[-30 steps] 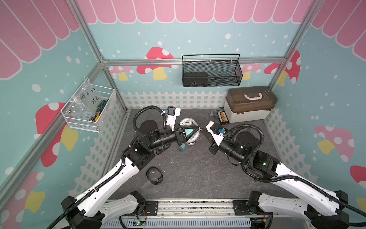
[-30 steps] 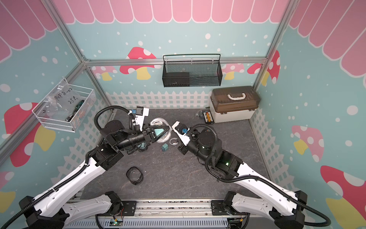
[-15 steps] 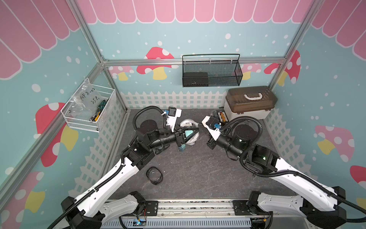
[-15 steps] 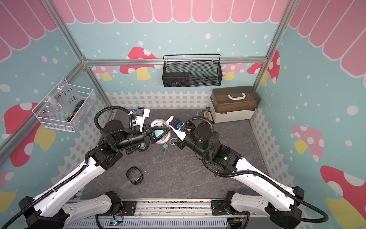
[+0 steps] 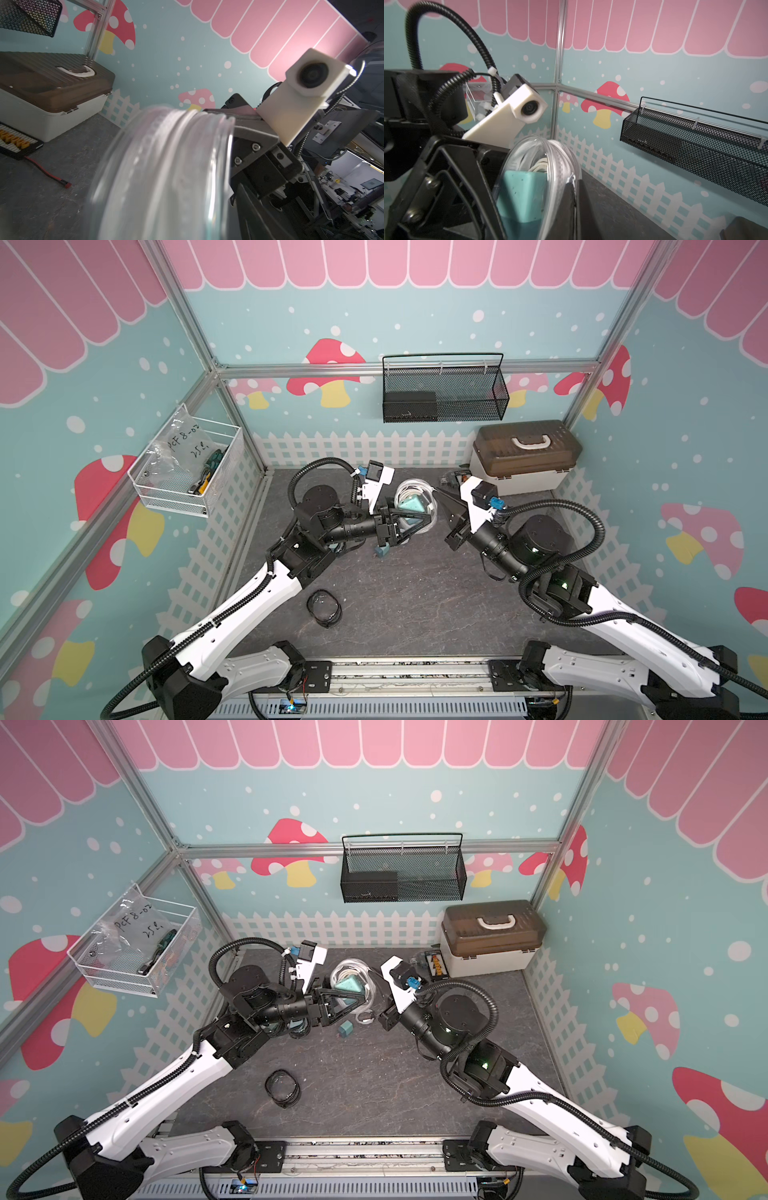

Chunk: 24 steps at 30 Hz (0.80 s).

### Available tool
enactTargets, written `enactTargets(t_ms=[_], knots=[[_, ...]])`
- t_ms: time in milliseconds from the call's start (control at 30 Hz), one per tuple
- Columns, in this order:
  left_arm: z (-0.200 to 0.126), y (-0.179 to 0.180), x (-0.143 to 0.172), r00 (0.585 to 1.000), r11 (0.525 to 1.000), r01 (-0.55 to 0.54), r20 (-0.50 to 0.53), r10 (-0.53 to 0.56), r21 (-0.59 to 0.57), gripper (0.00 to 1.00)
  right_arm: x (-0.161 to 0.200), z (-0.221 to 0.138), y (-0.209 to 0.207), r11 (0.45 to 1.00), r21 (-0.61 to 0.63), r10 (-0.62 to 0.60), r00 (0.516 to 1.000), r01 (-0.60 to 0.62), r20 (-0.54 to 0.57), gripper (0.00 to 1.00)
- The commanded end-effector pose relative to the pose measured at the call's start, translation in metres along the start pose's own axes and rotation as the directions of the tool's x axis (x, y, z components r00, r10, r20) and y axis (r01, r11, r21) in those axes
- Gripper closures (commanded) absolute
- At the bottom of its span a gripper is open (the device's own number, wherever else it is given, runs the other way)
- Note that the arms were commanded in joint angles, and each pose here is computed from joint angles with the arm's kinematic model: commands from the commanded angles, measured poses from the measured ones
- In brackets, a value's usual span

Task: Pack away charging kits
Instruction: Zip the zipper on the storage bag.

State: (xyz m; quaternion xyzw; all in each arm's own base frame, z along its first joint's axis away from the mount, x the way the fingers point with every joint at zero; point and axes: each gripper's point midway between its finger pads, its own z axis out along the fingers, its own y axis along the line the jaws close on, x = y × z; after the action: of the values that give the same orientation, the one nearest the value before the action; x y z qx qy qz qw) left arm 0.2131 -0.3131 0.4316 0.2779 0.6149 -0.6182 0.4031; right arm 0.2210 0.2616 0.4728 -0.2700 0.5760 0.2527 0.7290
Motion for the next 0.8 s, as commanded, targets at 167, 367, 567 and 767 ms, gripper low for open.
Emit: enactTargets(t_ms=[167,367,567,767], knots=[[-0.003,-0.021,-0.033,0.980,0.991,-0.029,0.200,0.003,0.128,0.22,-0.039,0.000,0.006,0.976,-0.077,0.217,0.954,-0.205,0.208,1.00],[-0.005,-0.022,-0.053,0.939,0.973,0.020,0.330,-0.097,0.229,0.22,-0.039,0.013,0.018,0.972,-0.094,0.233,0.940,-0.216,0.248,1.00],[-0.008,-0.028,-0.061,0.911,0.948,0.045,0.375,-0.168,0.314,0.26,-0.034,0.024,0.011,0.985,-0.005,0.168,0.943,-0.174,0.289,1.00],[-0.023,-0.029,-0.063,0.876,0.951,0.041,0.447,-0.182,0.307,0.24,-0.054,0.026,0.008,0.992,0.024,0.103,0.925,-0.120,0.366,1.00]])
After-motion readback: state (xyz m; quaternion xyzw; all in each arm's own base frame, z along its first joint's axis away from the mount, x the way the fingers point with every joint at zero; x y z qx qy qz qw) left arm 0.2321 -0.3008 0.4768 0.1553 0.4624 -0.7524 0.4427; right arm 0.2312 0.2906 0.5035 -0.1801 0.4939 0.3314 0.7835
